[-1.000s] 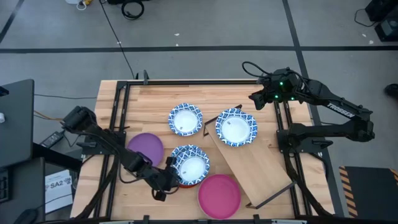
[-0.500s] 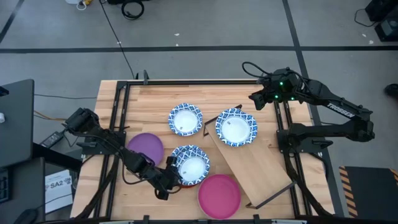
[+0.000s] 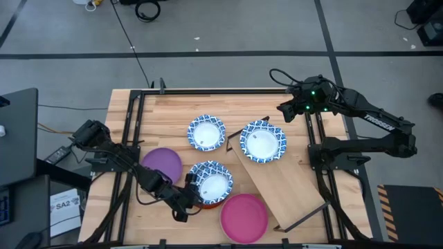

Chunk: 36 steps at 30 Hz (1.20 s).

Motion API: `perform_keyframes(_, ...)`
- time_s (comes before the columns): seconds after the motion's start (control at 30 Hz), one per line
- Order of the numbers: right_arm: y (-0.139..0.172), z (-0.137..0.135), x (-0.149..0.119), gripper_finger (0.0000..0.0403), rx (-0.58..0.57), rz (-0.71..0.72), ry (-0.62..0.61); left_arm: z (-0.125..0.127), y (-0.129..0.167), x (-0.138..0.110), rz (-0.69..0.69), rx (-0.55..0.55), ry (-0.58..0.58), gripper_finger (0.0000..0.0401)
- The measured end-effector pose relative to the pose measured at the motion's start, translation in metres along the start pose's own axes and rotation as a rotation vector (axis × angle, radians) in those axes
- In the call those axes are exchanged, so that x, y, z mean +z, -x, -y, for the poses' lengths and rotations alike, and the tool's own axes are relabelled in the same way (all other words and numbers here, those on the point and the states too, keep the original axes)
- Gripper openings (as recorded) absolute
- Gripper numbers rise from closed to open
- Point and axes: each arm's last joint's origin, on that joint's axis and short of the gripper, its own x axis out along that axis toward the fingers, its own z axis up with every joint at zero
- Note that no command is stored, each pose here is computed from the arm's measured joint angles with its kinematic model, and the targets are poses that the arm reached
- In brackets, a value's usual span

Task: Place and stack plates onto a shelf
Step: Stack the white bowl on top of the white bowl on the shelf

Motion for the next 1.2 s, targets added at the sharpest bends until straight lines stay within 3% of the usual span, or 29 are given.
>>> perform_keyframes(0.87, 0.0, 0.0, 0.0, 0.0128, 0.0, -0.001, 0.0, 0.0, 0.0, 0.001, -0.001, 0.0, 0.0, 0.0012)
perform_keyframes(1.2, 0.0, 0.0, 0.0, 0.0128, 0.0, -0.001, 0.0, 0.006, 0.014, 0.035, -0.048, 0.009, -0.101, 0.0011)
